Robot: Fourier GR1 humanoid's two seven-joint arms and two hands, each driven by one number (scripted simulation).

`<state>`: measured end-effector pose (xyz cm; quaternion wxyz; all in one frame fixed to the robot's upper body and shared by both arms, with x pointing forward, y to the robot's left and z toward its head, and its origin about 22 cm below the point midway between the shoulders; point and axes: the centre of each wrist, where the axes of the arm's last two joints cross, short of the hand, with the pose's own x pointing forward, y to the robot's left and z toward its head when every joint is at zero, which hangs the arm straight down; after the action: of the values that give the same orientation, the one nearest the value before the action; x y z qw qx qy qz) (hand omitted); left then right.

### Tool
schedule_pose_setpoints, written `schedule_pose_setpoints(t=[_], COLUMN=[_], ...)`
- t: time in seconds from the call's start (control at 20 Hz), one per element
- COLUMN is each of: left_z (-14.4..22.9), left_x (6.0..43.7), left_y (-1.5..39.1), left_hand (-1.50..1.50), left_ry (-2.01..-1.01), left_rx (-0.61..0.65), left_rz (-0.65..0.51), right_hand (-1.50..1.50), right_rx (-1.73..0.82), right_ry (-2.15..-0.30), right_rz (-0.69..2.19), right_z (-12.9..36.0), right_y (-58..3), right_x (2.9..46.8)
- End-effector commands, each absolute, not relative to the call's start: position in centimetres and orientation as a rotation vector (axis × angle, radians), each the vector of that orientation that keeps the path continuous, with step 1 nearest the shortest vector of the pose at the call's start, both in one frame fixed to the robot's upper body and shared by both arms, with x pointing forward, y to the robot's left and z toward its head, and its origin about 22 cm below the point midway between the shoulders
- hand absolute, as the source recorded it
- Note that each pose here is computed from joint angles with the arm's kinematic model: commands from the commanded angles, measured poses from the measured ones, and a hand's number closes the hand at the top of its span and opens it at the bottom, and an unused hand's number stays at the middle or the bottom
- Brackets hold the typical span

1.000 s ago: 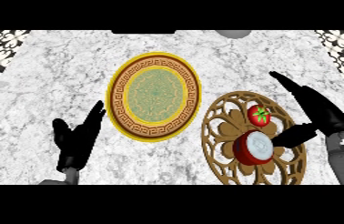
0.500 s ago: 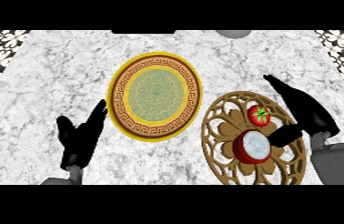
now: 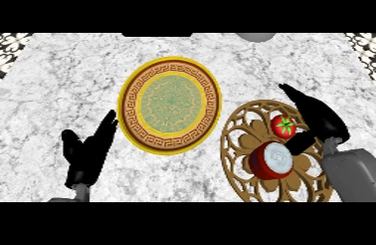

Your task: Pick the tomato from the placemat and place it in the plate

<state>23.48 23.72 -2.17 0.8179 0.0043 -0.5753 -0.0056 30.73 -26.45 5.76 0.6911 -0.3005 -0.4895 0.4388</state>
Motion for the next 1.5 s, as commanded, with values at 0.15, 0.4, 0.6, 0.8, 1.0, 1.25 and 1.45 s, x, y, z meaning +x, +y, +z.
schedule_pose_setpoints(t=[0.15,0.4,0.6,0.8,1.0,1.25,1.45], left_z=[-4.3,-2.6,-3.1,-3.9,-2.5,-2.8,-2.7], left_x=[23.6,22.1,23.6,23.2,23.7,23.9,24.2], left_y=[25.1,23.1,23.7,25.1,23.1,22.4,21.9], left_hand=[0.00,0.00,0.00,0.00,0.00,0.00,0.00], left_ry=[-1.203,-1.195,-1.190,-1.191,-1.199,-1.191,-1.188], left_rx=[0.005,0.008,0.020,0.008,-0.039,-0.058,-0.073], left_rz=[-0.007,-0.004,-0.014,-0.003,-0.057,-0.098,-0.127], right_hand=[1.50,1.50,1.50,1.50,1.50,1.50,1.50], right_rx=[-0.639,-0.716,-0.746,-0.837,-0.803,-0.923,-1.046], right_ry=[-1.038,-1.084,-1.110,-1.322,-1.385,-1.502,-1.545], right_rz=[1.143,1.167,1.159,1.048,0.922,0.792,0.639], right_z=[3.8,2.2,3.8,3.9,5.5,8.6,10.7], right_y=[-25.3,-27.6,-26.1,-26.5,-9.6,-6.5,-4.3], right_x=[32.0,31.0,31.4,31.6,29.6,29.4,29.5])
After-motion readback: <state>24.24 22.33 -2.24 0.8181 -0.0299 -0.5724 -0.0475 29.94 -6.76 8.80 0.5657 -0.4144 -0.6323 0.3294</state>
